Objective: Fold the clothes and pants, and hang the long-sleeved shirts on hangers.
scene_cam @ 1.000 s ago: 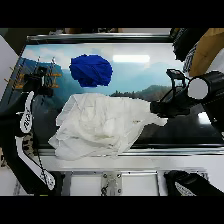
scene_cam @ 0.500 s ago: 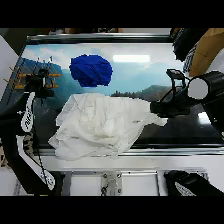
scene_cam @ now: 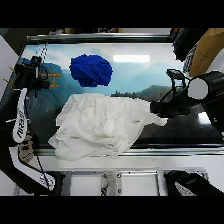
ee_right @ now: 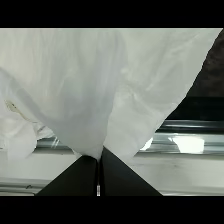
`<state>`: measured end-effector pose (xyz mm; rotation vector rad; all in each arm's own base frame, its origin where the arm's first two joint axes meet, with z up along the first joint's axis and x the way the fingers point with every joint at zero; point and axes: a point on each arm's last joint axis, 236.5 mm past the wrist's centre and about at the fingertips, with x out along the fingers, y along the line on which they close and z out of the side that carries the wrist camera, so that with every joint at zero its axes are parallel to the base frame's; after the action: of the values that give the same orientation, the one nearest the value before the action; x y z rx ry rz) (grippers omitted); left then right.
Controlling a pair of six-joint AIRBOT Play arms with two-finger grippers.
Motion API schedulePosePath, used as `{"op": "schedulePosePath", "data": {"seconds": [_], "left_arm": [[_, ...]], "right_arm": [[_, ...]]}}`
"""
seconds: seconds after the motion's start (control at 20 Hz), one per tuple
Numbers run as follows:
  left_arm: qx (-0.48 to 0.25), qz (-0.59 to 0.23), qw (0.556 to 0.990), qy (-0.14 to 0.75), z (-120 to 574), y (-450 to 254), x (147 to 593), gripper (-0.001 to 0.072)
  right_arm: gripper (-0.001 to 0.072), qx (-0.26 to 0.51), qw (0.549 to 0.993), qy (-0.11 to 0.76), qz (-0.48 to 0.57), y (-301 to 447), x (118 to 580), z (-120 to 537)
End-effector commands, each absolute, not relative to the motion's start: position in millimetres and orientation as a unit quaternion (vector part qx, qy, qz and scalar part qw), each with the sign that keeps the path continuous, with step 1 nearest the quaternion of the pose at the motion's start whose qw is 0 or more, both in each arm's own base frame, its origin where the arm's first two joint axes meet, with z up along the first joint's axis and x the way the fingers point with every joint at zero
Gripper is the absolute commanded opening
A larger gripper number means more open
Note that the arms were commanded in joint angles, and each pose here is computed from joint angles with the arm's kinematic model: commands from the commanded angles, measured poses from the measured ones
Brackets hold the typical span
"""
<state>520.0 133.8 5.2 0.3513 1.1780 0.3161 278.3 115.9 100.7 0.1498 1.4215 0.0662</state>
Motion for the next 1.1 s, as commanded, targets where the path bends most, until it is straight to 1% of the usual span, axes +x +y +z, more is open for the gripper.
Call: {"op": "schedulePosePath", "data": {"seconds": [0.0, 0.1, 0.15, 0.25, 0.35, 0.45, 0.5, 0.55, 0.65, 0.75, 0.9, 1.05], "left_arm": [[0.179, 0.129, 0.823, 0.523, 64, 103, 509, 0.0009], [0.184, 0.089, 0.829, 0.520, 87, 72, 496, 0.0009], [0.185, 0.050, 0.832, 0.520, 96, 50, 489, 0.0009], [0.193, -0.042, 0.831, 0.520, 109, 7, 472, 0.0009], [0.191, -0.158, 0.824, 0.510, 122, -41, 449, 0.0009], [0.192, -0.303, 0.794, 0.491, 137, -94, 413, 0.0009], [0.196, -0.362, 0.774, 0.481, 144, -112, 394, 0.0009], [0.196, -0.405, 0.756, 0.475, 150, -124, 377, 0.0009], [0.198, -0.421, 0.745, 0.478, 155, -131, 362, 0.0009], [0.199, -0.420, 0.752, 0.467, 162, -132, 363, 0.0008], [0.212, -0.430, 0.746, 0.462, 161, -135, 360, 0.0009], [0.279, -0.495, 0.689, 0.451, 146, -124, 341, 0.0008]], "right_arm": [[0.0010, 0.069, 0.755, 0.652, 0.030, 116, 278, 101], [0.0010, 0.069, 0.755, 0.652, 0.030, 116, 278, 101], [0.0010, 0.069, 0.755, 0.652, 0.030, 116, 278, 101], [0.0010, 0.069, 0.755, 0.652, 0.030, 116, 278, 101], [0.0010, 0.069, 0.755, 0.652, 0.030, 116, 278, 101], [0.0010, 0.069, 0.755, 0.652, 0.030, 116, 278, 101], [0.0010, 0.069, 0.755, 0.652, 0.030, 116, 278, 101], [0.0010, 0.069, 0.755, 0.652, 0.030, 116, 278, 101], [0.0010, 0.069, 0.755, 0.652, 0.030, 116, 278, 101], [0.0010, 0.069, 0.755, 0.652, 0.030, 116, 278, 101], [0.0010, 0.069, 0.755, 0.652, 0.030, 116, 278, 101], [0.0010, 0.069, 0.755, 0.652, 0.030, 116, 278, 101]]}}
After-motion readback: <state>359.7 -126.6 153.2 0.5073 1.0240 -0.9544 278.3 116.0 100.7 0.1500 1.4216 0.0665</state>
